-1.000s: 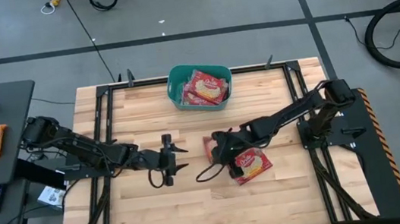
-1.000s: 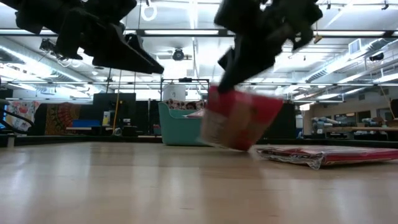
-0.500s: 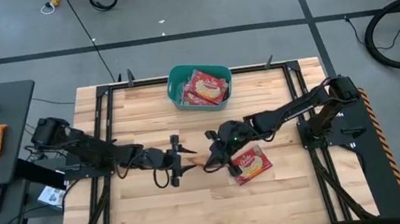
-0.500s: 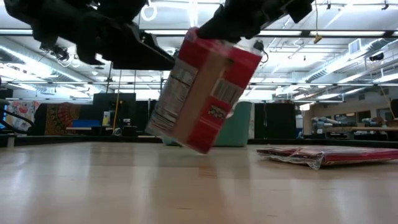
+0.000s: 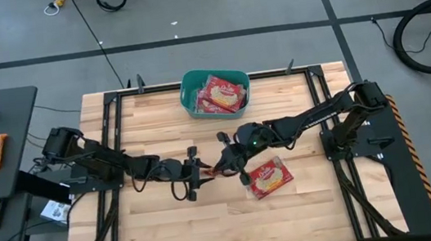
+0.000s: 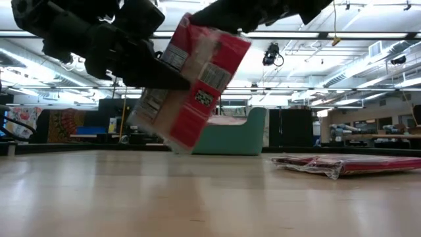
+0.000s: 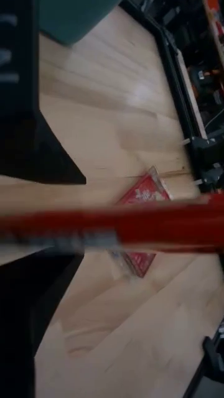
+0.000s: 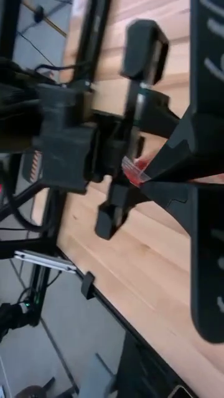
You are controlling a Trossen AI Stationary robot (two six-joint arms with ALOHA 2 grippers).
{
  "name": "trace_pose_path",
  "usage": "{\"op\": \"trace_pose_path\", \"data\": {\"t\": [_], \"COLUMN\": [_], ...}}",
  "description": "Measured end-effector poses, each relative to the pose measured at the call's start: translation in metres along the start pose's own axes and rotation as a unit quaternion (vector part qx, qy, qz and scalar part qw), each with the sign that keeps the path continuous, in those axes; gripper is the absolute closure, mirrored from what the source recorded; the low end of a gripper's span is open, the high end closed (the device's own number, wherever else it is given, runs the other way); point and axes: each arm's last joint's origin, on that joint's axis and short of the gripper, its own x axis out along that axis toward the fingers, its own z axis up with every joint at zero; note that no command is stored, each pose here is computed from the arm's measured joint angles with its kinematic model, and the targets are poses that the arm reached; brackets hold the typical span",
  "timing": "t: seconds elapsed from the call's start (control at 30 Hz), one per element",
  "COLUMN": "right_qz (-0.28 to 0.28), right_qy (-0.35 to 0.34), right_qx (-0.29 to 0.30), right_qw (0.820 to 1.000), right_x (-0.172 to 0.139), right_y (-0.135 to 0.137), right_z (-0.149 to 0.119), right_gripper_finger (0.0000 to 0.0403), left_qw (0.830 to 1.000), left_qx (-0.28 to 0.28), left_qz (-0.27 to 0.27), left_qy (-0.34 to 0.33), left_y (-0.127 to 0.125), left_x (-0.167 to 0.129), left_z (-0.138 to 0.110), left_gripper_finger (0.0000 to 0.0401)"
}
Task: Sort popcorn bags into baskets
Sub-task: Put the red popcorn bag into the green bin
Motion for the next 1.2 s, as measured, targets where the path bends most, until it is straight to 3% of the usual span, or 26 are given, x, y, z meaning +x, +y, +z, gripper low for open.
{"op": "trace_pose_path", "data": {"t": [0.37,0.57,0.73,1.0,1.2], "right_qz": [-0.012,-0.061,-0.153,-0.275,-0.307], "right_qy": [0.002,0.035,0.092,0.124,0.121], "right_qx": [-0.015,-0.017,0.003,0.049,0.071], "right_qw": [1.0,0.997,0.984,0.952,0.941], "right_x": [-0.011,-0.042,-0.069,-0.088,-0.093], "right_y": [-0.003,-0.001,-0.001,0.0,0.009], "right_z": [0.006,0.018,0.019,-0.012,-0.04], "right_gripper_finger": [0.0388,0.0361,0.0331,0.0319,0.0319], "left_qw": [0.999,0.999,0.998,0.972,0.956], "left_qx": [-0.034,-0.038,-0.012,0.086,0.072], "left_qz": [0.007,0.022,0.063,0.2,0.279], "left_qy": [0.009,0.013,0.023,0.085,0.058], "left_y": [0.006,0.017,0.029,0.067,0.107], "left_x": [-0.001,-0.009,-0.008,0.002,0.004], "left_z": [0.0,0.006,0.024,0.063,0.07], "left_gripper_finger": [0.0378,0.0372,0.0369,0.0368,0.0367]}}
